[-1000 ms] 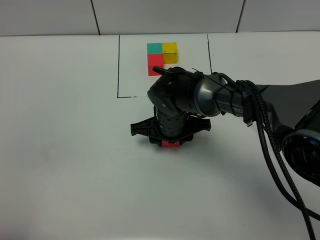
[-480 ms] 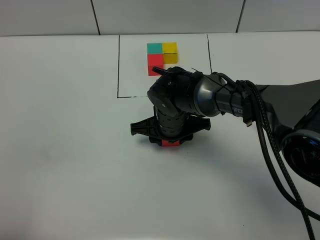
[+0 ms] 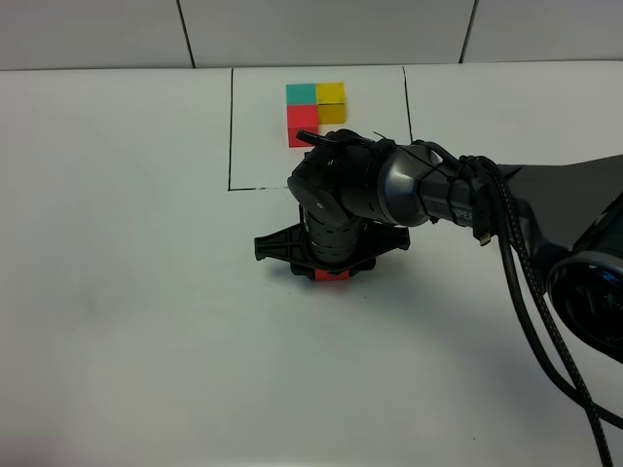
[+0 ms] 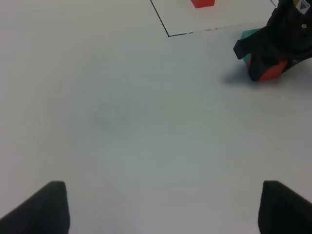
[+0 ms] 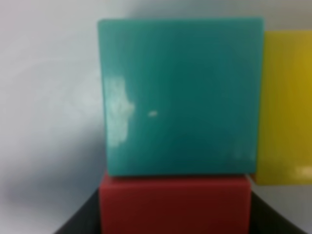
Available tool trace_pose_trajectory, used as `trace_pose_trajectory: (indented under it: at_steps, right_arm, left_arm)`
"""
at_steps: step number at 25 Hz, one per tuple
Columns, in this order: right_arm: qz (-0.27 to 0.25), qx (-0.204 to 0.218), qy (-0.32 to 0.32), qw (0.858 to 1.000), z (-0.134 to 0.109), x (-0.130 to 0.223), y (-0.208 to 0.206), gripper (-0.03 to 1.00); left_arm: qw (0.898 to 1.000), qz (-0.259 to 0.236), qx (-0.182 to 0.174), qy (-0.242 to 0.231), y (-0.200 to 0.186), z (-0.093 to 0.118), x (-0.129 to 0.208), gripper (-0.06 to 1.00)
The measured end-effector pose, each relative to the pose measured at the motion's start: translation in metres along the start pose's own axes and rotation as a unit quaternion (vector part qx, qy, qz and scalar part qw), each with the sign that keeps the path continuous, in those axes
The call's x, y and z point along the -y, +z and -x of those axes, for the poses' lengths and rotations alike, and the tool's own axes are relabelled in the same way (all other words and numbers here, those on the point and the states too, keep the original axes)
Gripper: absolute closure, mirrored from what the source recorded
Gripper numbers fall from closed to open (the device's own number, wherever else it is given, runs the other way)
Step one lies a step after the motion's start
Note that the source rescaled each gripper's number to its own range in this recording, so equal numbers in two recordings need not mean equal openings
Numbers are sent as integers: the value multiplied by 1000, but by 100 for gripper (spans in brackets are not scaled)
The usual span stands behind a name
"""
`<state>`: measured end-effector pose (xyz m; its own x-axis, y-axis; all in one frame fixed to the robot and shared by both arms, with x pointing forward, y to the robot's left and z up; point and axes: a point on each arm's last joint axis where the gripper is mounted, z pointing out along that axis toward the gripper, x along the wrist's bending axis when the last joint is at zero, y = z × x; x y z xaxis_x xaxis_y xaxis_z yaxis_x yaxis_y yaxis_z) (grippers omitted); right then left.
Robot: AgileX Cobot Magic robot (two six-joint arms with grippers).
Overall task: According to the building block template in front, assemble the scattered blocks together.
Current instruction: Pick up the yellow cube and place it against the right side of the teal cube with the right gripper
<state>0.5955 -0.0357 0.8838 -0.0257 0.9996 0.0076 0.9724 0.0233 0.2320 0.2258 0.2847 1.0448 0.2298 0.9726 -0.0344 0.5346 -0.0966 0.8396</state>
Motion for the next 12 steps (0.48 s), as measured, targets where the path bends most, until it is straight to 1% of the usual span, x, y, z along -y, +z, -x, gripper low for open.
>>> trace_pose_trajectory:
  at_steps: [12]
  right_arm:
    - [-3, -3, 6, 1000, 1, 0, 0, 96]
  left_arm:
    - [1000, 0, 0, 0, 0, 0, 0, 15]
